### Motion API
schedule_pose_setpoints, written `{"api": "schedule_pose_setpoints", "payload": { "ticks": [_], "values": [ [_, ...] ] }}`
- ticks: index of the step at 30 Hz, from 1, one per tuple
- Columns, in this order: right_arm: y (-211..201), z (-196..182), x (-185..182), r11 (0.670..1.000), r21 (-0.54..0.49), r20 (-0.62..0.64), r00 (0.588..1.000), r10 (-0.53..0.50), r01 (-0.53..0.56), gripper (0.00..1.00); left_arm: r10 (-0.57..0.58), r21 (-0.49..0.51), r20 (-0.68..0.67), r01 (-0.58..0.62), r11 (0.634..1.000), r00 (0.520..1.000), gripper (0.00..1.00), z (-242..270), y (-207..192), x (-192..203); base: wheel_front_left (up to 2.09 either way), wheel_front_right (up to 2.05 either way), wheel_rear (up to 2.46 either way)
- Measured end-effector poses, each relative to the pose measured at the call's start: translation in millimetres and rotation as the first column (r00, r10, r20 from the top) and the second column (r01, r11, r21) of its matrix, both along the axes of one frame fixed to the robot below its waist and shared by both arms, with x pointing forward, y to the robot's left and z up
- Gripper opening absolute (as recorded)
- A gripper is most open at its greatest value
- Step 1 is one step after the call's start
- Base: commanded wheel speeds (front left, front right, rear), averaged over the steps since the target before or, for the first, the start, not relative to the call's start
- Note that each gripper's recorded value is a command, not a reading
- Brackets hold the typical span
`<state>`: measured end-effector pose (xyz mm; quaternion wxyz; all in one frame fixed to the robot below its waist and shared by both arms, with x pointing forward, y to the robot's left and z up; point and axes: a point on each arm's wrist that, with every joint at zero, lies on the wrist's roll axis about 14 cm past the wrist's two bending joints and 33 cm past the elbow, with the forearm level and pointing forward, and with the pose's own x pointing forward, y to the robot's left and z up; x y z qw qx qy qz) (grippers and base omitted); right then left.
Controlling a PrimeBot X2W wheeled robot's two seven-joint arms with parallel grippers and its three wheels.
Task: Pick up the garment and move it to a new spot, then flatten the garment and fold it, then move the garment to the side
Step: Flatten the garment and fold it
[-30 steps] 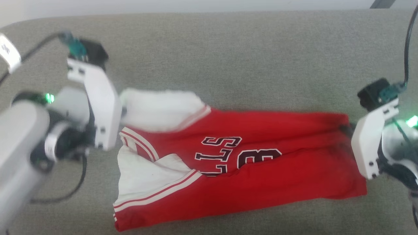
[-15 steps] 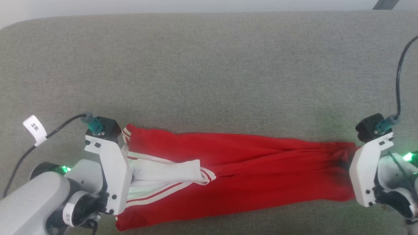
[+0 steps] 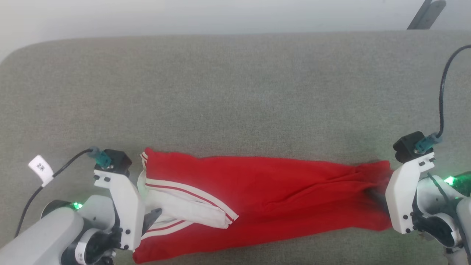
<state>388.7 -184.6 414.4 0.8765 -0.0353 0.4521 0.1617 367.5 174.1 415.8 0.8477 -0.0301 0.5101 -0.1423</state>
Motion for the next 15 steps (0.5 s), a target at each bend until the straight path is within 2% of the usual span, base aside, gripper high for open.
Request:
{"api": "schedule_pose_setpoints", "payload": {
  "ticks": [9,15],
  "values": [
    [-1.0,23.4,-4.4,0.998,0.046,0.088,0.995,-0.046,0.042,1.0,0.039,-0.039,0.208,-0.032,0.999,0.977,1.0,26.0,4.7,-0.1,0.0,0.0,0.0],
    [-9.0,32.2,-7.9,0.995,0.059,0.114,0.99,-0.084,0.078,1.0,0.097,-0.072,0.387,-0.074,0.995,0.917,1.0,47.4,14.6,4.5,0.0,0.0,0.0]
  ]
}}
